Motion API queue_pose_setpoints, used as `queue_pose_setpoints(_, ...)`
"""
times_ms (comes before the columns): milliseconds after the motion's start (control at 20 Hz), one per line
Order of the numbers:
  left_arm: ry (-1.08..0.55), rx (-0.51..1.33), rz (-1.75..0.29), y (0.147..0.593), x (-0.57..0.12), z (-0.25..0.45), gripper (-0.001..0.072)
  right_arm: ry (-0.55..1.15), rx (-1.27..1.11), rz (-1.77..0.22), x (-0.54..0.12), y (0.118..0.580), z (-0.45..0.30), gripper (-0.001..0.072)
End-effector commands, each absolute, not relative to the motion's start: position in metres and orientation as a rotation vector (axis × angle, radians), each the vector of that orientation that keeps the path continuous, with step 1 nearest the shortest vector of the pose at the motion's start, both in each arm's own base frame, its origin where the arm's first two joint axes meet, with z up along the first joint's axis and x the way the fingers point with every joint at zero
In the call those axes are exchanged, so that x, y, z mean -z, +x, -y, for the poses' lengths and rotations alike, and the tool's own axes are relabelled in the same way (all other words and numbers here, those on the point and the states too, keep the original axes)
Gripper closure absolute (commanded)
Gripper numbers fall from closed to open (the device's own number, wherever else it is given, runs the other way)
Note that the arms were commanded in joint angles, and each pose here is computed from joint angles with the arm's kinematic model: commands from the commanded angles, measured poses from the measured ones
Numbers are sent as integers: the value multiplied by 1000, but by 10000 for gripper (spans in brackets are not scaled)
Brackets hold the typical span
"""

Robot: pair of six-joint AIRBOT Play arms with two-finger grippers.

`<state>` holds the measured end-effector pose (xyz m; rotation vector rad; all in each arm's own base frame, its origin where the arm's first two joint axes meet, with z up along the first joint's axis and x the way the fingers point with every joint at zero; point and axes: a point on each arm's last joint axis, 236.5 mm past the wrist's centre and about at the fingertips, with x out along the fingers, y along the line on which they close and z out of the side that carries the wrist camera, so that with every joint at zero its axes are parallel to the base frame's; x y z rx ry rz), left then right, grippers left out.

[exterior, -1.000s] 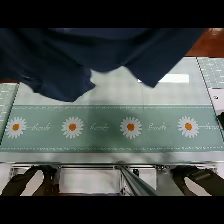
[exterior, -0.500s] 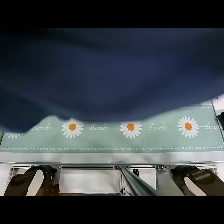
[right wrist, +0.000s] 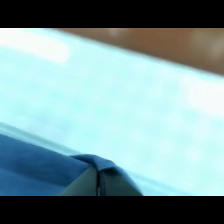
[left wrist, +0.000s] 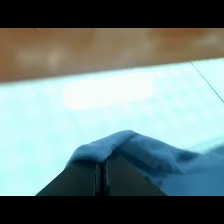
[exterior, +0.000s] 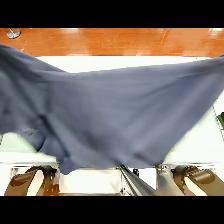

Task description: Fold the shirts.

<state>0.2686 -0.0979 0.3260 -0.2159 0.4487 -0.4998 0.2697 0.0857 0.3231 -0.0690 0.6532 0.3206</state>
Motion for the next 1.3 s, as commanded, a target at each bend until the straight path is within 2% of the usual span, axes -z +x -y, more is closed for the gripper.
queue_pose_setpoints(0,-351,522,-563,325,-237,99,691,-119,-147,-774,-255,334,-57,691)
queue_pose_setpoints(100,-374,510,-618,361,-204,97,691,-68,-76,-802,-232,373,-37,691)
queue_pose_setpoints(300,-450,431,-702,439,-138,92,690,205,-88,-921,-161,437,-16,690)
queue_pose_setpoints(600,-510,442,-914,484,-37,130,690,468,-187,-1017,-59,506,-49,690)
queue_pose_setpoints(650,-540,431,-941,487,-27,134,657,535,-198,-1023,-48,514,-55,689)
queue_pose_setpoints(700,-548,429,-957,488,-21,136,430,607,-206,-1028,-38,520,-60,624)
queue_pose_setpoints(750,-548,432,-972,487,-16,137,-3,671,-214,-1034,-33,524,-62,315)
queue_pose_setpoints(800,-525,436,-994,482,-13,132,-1,714,-227,-1039,-32,524,-59,93)
queue_pose_setpoints(950,-409,400,-1193,448,-5,82,2,672,-251,-1104,-39,497,-16,94)
queue_pose_setpoints(1000,-422,342,-1293,429,1,57,2,661,-241,-1139,-41,481,5,96)
queue_pose_setpoints(1100,-492,339,-1419,394,8,37,3,630,-162,-1275,-32,434,55,97)
queue_pose_setpoints(1250,-638,450,-1478,355,20,72,4,610,-23,-1454,-8,364,101,97)
